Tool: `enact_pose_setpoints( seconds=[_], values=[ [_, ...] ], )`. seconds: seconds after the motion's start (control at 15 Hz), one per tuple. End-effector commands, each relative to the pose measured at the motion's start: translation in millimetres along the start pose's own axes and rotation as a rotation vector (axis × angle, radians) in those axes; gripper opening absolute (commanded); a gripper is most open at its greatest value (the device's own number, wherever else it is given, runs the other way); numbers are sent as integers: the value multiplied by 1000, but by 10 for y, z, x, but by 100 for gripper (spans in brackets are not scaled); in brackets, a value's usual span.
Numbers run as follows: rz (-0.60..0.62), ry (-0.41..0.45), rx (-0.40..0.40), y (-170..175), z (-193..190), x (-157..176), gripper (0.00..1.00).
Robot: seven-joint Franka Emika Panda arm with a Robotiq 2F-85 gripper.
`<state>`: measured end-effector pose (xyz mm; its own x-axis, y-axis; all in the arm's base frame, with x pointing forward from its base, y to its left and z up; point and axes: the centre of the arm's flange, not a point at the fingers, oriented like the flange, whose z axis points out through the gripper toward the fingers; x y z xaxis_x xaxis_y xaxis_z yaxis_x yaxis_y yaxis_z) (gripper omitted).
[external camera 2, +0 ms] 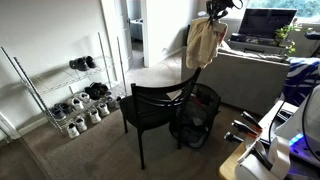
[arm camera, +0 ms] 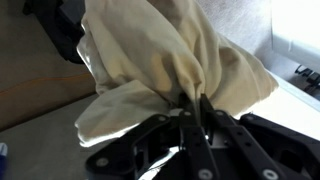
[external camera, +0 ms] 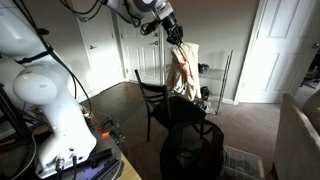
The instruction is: Put the shirt in the laundry basket
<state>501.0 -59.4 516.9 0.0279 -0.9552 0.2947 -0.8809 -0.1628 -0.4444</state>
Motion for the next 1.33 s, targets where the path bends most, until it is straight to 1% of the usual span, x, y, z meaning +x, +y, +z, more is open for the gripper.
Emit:
enact_pose_setpoints(
  seconds=[0.0,0.2,0.27,0.33,0.4,0.6,0.87,0.93,1.13,1.27],
  values=[
    [186,50,-67,-126,255,96,3],
    [344,78,-138,-135,483,165,3],
    [393,88,-171,-144,542,175,36],
    [425,94,-186,-147,598,179,36],
    [454,100,-202,-162,624,175,41],
    [503,85,-205,-241,628,115,61],
    [450,27,-180,-347,540,-115,87],
    [450,52,-181,-277,577,-43,68],
    [433,40,-173,-324,539,-156,87],
    [436,41,-174,-319,543,-137,87]
  ],
)
